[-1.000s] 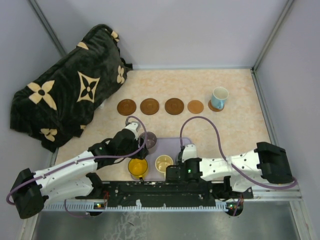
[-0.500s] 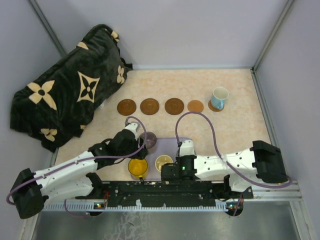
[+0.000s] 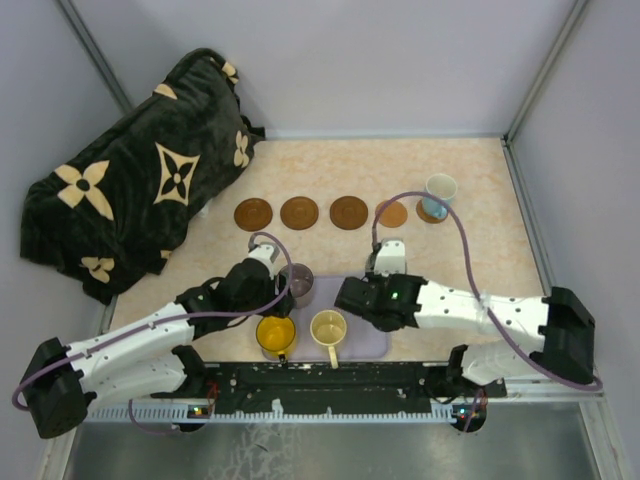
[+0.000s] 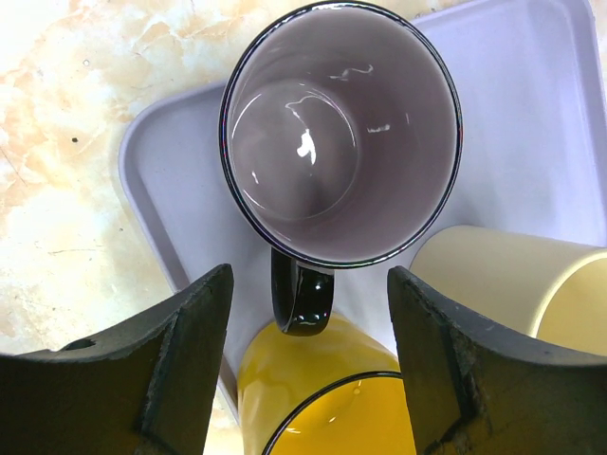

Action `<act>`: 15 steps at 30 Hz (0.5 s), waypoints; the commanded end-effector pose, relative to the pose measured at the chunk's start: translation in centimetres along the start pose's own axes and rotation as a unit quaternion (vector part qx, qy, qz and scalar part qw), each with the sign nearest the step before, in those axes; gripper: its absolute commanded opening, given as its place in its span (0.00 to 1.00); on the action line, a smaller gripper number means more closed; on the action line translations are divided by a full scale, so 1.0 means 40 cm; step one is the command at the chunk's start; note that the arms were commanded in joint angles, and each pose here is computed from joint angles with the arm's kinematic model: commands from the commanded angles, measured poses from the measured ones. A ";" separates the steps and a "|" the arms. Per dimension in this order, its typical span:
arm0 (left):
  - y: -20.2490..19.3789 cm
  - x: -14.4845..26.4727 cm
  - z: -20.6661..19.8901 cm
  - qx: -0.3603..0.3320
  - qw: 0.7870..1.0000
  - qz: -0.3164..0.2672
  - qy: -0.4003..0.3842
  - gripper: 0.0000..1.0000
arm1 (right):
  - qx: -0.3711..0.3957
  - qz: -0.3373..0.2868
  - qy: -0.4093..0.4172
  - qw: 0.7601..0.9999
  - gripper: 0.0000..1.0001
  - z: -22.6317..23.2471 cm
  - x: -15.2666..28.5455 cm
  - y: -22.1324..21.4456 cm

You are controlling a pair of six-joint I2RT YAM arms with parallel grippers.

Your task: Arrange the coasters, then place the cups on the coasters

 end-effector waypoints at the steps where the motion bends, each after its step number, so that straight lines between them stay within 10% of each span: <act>1: 0.029 0.000 -0.017 -0.008 1.000 -0.020 -0.004 0.73 | -0.030 -0.128 -0.008 0.991 0.00 -0.038 -0.035 0.157; 15: 0.055 -0.026 -0.015 -0.018 0.998 -0.054 0.021 0.74 | -0.047 -0.211 -0.017 0.976 0.00 -0.103 -0.265 0.384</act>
Point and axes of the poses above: each gripper's point midway between its finger pads, its own x axis back along the fingers, its own z axis along the line the jaws close on, y = z × x, the point moved 8 cm from there along x, back along the fingers, and after that the axes turned 5 degrees about x, right-handed, at the moved point
